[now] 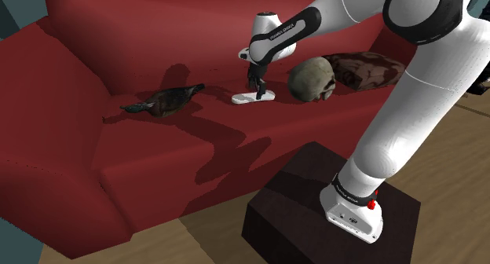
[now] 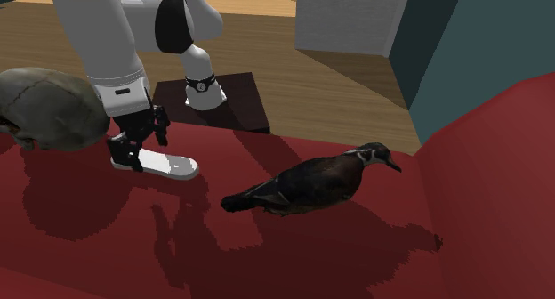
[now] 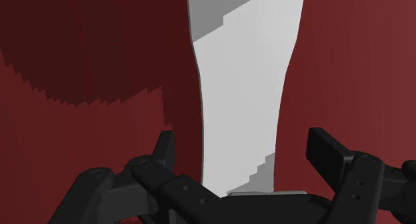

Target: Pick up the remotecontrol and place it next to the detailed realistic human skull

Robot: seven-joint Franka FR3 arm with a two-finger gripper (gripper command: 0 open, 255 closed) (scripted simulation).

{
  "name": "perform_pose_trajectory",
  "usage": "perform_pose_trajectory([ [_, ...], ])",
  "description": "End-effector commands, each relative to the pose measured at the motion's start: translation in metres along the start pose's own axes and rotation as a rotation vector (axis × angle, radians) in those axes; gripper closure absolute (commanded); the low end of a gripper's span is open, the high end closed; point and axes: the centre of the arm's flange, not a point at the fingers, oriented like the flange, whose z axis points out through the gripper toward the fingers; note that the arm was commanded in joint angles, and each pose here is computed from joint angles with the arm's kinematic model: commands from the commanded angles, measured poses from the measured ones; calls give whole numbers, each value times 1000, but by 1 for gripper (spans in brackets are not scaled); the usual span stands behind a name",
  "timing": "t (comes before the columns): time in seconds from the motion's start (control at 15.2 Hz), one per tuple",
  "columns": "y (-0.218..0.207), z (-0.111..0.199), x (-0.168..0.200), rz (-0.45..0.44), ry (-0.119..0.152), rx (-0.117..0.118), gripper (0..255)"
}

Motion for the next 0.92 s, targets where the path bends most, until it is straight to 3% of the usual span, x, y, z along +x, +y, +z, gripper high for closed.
perform_pose_trajectory([
  [0.0,0,0,0,0,0,0,0],
  [0.07,0,0,0,0,0,0,0],
  [0.33,0,-50,0,0,0,0,0],
  [0.86,0,-50,0,0,0,0,0],
])
